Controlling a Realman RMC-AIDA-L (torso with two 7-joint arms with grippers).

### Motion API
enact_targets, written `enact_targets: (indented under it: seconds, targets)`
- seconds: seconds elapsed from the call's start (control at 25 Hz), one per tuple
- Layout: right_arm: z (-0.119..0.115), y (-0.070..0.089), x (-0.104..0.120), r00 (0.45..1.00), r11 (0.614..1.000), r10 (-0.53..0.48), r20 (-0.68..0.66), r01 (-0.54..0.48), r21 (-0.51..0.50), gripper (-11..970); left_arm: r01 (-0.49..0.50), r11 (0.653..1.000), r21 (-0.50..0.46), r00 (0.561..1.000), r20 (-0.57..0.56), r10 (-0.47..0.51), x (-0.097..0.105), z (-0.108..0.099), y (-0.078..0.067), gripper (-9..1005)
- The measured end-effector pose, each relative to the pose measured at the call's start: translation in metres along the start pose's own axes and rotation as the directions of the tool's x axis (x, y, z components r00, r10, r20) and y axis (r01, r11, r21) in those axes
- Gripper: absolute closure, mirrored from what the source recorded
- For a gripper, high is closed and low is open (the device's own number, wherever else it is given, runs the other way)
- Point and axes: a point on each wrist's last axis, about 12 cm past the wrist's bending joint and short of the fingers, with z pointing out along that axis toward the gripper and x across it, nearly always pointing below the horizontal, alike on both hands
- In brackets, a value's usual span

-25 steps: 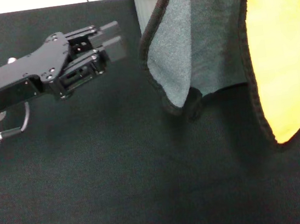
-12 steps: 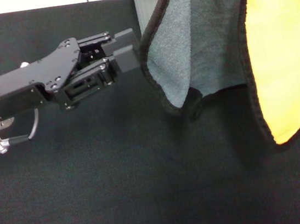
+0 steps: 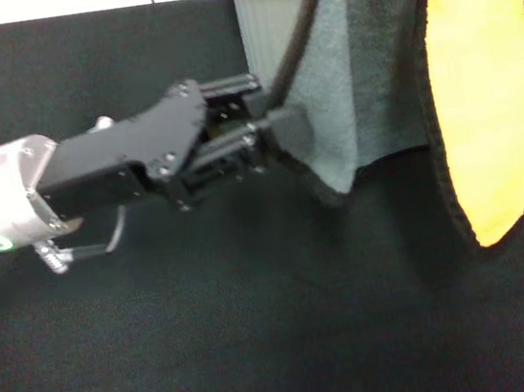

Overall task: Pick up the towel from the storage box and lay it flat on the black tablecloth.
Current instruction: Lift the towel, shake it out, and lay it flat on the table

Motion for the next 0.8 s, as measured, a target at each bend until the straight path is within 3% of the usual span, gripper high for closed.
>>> enact_targets:
  seconds: [0.24,0.8]
  targets:
    - [-0.005,-0.004,0.003,1.000,0.999,0.006,-0.004,-0.006,0.033,946,0.020,1.000,0.020,0.999,-0.028,-0.019,0.010,0.011,0.000,635]
    - [-0.007,-0.007,0.002,1.000,0.999,0.001,0.007,-0.001,0.044,946,0.042,0.998,-0.038,0.998,-0.038,-0.044,0.019,0.008,0.001,636]
